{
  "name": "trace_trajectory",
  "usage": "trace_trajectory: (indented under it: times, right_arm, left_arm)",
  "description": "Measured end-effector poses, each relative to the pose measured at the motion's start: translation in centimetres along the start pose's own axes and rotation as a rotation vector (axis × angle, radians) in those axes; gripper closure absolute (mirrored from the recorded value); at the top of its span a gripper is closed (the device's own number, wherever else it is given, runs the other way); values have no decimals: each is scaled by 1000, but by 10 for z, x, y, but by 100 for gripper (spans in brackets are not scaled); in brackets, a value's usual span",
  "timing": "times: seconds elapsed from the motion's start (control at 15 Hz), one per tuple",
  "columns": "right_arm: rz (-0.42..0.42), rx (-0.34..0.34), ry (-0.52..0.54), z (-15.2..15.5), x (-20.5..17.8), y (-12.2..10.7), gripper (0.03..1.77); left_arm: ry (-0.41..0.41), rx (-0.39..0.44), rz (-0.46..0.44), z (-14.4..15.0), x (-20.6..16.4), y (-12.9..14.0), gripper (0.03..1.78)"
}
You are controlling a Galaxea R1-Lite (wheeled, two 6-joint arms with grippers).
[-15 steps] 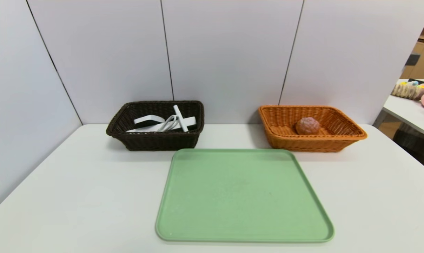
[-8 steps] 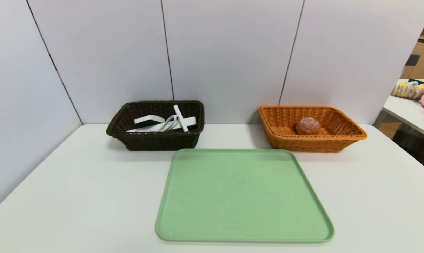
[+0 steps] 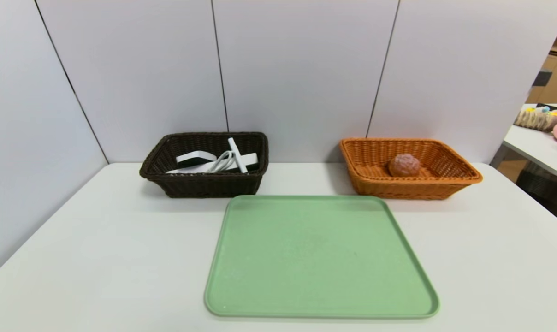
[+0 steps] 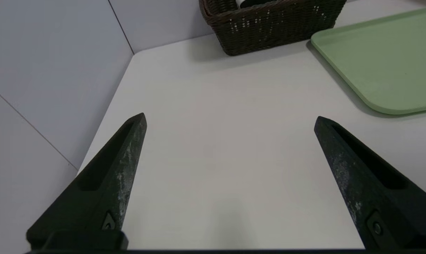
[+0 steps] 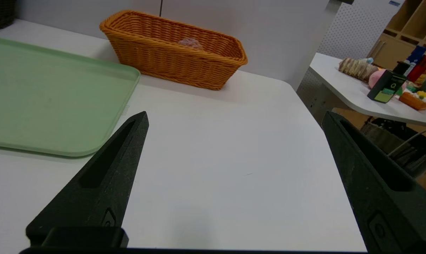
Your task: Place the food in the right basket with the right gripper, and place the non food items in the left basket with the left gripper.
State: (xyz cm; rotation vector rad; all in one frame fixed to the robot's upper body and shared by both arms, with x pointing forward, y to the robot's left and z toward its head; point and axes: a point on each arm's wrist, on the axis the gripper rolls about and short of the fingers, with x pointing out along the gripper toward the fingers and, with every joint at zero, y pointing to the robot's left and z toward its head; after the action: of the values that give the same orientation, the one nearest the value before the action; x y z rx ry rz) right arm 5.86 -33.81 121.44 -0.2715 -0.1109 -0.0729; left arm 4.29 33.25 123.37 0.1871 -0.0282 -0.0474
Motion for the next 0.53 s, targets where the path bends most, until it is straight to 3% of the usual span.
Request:
trace_trajectory:
  times: [0.13,0.27,0.4,0.53]
  right_arm:
    - [-24,-12,-89,-6,5,2,11]
    - [26,11,-73,-12,7,5,11]
    - [119,86,48,-26,7,10,11]
    - [125,145,90,-30,6,11,11]
  left_arm:
    - [-67,27,11,-18,14,-3,12]
    - [-145,49,6,-27,21,-5,12]
    - [-97,32,-13,-37,24,-6,12]
    - [18,-10,-20,-50,25,-9,12]
